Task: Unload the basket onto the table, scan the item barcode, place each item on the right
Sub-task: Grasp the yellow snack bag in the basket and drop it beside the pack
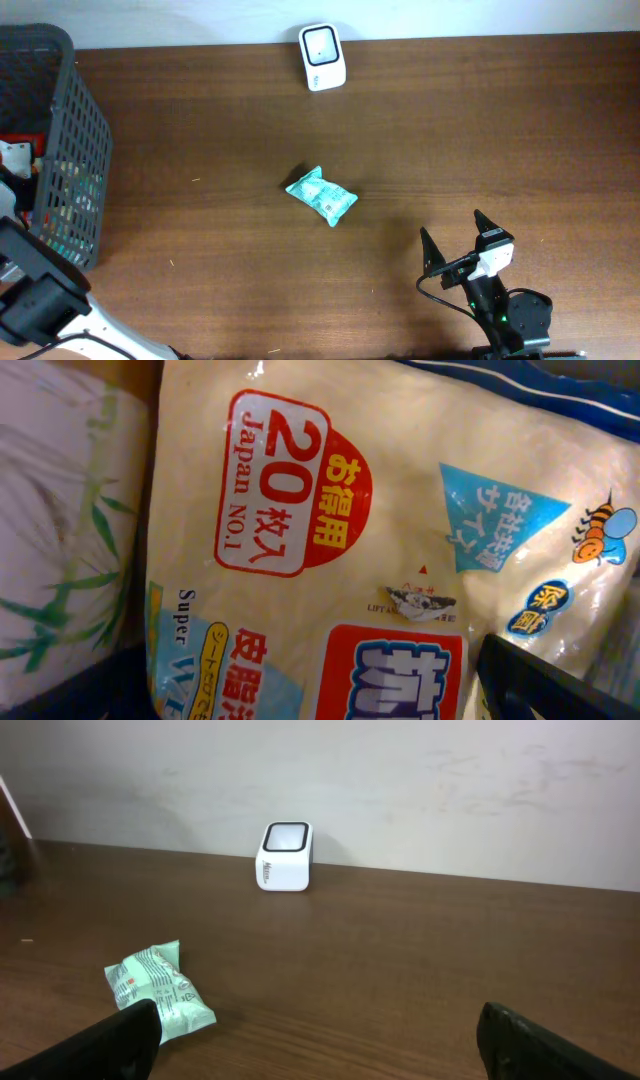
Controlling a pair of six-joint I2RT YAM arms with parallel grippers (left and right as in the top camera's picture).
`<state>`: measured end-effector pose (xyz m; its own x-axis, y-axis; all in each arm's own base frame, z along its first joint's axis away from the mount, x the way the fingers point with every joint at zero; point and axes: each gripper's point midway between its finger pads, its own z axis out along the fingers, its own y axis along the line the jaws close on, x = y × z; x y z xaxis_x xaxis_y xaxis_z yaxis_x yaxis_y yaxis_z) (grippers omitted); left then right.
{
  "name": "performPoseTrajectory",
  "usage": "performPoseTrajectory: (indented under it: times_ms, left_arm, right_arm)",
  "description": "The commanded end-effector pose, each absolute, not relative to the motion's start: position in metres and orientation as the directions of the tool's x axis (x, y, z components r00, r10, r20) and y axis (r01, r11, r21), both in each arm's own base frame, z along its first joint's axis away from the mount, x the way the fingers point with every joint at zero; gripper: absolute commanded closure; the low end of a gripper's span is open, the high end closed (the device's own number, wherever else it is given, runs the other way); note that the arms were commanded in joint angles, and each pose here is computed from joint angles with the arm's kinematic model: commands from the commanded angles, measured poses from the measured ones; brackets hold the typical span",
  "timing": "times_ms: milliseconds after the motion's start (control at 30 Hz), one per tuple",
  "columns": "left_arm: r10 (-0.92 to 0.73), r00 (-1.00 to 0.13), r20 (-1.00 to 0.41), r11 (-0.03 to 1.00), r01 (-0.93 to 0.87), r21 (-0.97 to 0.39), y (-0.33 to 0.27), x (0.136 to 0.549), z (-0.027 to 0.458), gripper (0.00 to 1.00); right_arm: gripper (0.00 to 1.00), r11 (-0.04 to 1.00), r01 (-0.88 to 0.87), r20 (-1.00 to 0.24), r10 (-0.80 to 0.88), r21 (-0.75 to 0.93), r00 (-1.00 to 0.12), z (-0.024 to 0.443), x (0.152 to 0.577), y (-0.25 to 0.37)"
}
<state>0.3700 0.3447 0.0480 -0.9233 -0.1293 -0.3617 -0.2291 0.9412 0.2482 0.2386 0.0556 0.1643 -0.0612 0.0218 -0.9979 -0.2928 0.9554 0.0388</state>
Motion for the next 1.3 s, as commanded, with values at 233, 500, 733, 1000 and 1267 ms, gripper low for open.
performPoseTrajectory:
  times_ms: [233,500,733,1000,1267]
  left_arm:
    - [-0.140,-0.938,-0.317,0.949,-0.218,0.227,0.345,0.364,0.034,1.00]
    - [-0.022,-0.361,-0.932,0.799,-0.567,0.200,0.300,0.380,0.410,1.00]
    - [0.060,-0.322,-0.945,0.966,0.257,-0.026,-0.002,0.414,0.431,1.00]
    - [0.059,-0.948,-0.311,0.916,0.175,-0.360,-0.130,0.454,0.125,1.00]
    - [0.101,-0.980,-0.172,0.914,0.160,-0.373,-0.150,0.427,0.115,0.01]
  right_arm:
    - [0.01,0.955,-0.292,-0.997,0.029,0.048,-0.068,0.161,0.239,0.056]
    - [0.01,0.955,-0.292,-0.997,0.029,0.048,-0.067,0.161,0.239,0.056]
    - [0.01,0.955,-0.292,-0.997,0.029,0.048,-0.068,0.161,0.239,0.056]
    - [0.01,0.955,-0.292,-0.997,0.029,0.048,-0.067,0.161,0.239,0.056]
    - [0.01,0.955,-0.292,-0.997,0.029,0.048,-0.067,0.161,0.239,0.056]
